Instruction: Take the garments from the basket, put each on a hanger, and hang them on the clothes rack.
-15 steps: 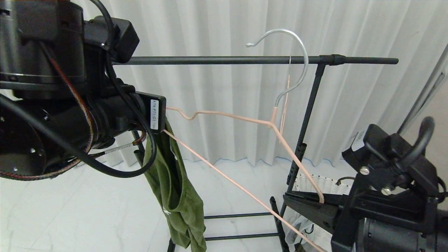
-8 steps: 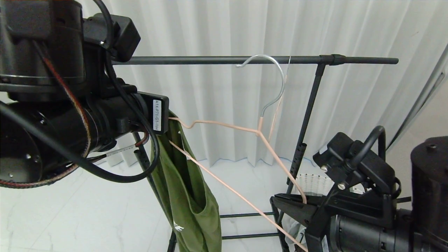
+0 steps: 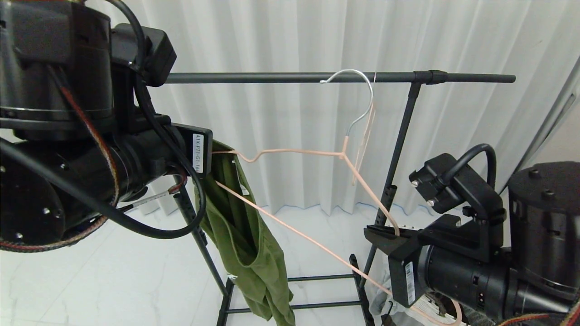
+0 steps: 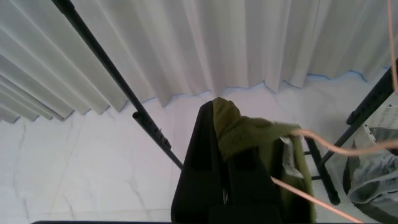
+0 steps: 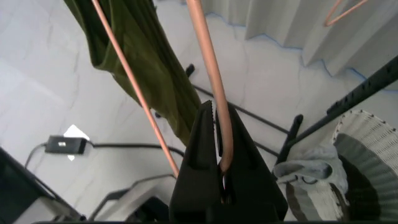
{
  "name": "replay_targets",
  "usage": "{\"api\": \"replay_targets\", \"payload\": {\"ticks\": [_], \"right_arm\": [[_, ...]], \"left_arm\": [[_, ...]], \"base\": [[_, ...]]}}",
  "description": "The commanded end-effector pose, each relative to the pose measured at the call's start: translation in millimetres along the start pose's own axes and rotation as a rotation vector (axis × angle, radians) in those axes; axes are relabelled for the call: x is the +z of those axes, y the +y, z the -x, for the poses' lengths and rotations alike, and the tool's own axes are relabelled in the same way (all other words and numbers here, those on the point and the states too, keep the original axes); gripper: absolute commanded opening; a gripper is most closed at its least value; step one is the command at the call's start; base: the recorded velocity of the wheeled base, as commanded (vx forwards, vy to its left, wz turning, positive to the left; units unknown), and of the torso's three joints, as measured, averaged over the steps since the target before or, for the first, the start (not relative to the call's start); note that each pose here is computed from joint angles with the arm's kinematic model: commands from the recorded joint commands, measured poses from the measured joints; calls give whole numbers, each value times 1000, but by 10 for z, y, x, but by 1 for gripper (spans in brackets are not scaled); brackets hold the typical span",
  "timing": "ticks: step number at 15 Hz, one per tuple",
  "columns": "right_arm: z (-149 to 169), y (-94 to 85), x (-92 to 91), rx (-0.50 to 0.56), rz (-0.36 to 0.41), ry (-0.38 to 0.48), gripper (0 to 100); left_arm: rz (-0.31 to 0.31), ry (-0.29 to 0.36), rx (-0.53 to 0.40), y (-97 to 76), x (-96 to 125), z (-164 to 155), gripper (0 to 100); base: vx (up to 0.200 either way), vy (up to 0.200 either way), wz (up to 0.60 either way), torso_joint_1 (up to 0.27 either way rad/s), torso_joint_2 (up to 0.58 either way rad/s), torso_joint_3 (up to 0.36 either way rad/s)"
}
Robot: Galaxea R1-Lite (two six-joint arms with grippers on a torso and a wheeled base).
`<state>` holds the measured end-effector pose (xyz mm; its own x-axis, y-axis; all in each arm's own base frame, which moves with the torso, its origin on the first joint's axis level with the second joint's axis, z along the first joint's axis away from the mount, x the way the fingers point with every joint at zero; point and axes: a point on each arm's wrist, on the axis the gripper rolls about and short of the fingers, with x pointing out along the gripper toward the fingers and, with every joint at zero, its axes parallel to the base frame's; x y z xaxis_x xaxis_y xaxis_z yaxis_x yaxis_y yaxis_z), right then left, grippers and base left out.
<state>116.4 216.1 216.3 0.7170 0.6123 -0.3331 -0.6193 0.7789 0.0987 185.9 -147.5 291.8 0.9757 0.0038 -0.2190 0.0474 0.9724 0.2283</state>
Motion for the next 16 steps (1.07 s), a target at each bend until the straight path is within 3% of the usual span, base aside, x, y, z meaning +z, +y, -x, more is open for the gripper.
{"api": "replay_targets", "payload": {"ticks": [1, 4, 9, 13, 16], "right_arm": [[-58, 36, -1, 7, -1, -12, 0], [-116, 182, 2, 47, 7, -12, 0], [-143, 379, -74, 108, 16, 14, 0], [-315, 517, -19, 117, -56, 16, 0], [-466, 624, 58, 119, -152, 6, 0]], "left_arm": [[21, -4, -28, -62, -1, 36, 0], [74, 0, -78, -201, -18, 72, 0], [129, -9, -99, -242, 18, 105, 0], [161, -28, -155, -326, 66, 217, 0], [177, -33, -172, -351, 82, 251, 0]], "base": [[0, 0, 0, 0, 0, 0], [0, 0, 0, 0, 0, 0], [0, 0, 0, 0, 0, 0], [0, 0, 0, 0, 0, 0], [0, 0, 0, 0, 0, 0]]}}
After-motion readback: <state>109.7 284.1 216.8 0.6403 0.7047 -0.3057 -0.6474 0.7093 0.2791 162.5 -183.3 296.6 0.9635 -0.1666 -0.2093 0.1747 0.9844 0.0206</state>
